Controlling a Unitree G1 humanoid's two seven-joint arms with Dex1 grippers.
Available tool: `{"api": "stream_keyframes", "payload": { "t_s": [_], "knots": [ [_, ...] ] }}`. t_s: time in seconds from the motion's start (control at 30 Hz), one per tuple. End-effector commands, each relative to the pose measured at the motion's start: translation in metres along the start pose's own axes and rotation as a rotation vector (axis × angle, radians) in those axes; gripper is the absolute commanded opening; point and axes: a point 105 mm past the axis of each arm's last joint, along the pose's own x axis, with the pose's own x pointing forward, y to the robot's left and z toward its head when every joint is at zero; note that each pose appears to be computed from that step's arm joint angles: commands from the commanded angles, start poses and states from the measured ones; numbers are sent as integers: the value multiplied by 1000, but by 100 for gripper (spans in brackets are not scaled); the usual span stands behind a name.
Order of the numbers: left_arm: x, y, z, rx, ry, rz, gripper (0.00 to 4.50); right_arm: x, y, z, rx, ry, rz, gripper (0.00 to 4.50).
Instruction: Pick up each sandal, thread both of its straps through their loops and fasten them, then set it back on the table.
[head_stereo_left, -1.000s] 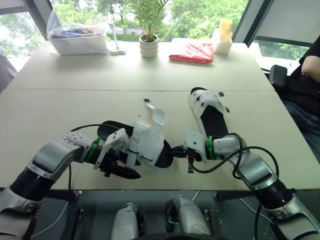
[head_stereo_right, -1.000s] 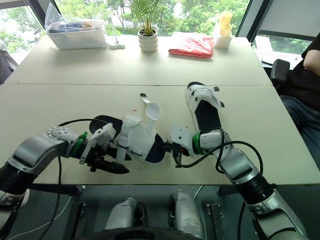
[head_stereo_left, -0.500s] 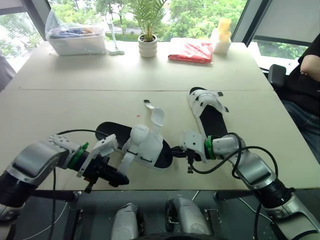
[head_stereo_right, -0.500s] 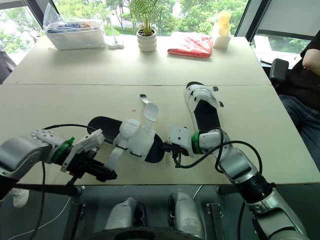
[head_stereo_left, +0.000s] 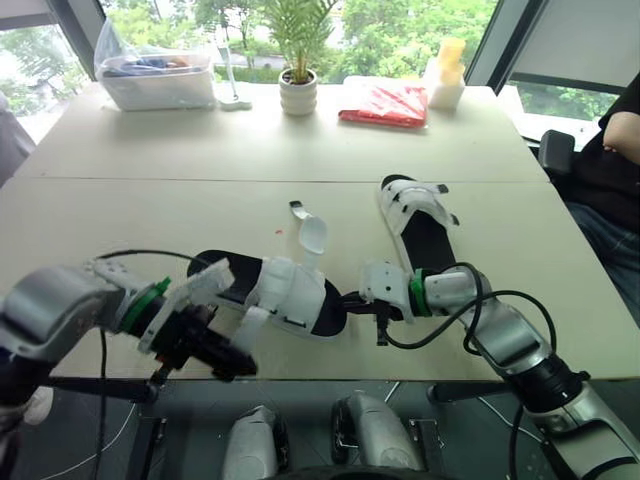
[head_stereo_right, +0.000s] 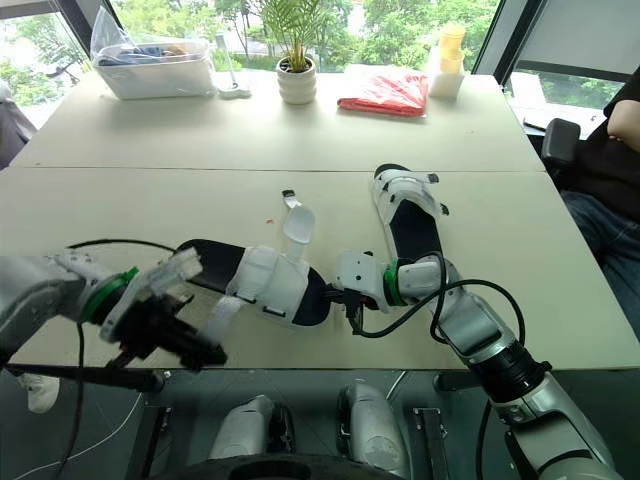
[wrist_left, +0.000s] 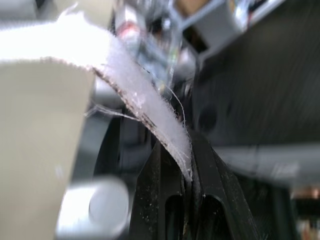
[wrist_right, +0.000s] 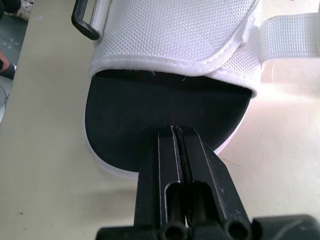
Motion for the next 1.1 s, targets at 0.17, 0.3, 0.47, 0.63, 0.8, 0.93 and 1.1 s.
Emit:
{"api": "stream_keyframes", "payload": {
  "t_s": [0.17,0.3,0.47,0.63,0.8,0.93,1.1],
  "knots": [
    [-10,8,35,-139,-170,20,4,7,13,-26,31,96,50,0],
    [-8,11,42,-181,-215,21,4,9,15,-26,26,95,53,0],
    [-16,17,65,-202,-324,15,175,9,16,-26,27,93,54,0],
    [-26,26,89,-171,-415,74,406,9,18,-26,32,90,55,0],
    [-34,24,102,-66,-449,106,448,9,18,-25,35,88,54,0],
    [-48,23,101,156,-398,196,448,8,17,-25,39,86,51,0],
    [-51,61,88,299,-196,398,448,7,16,-25,41,84,50,0]
  ]
}}
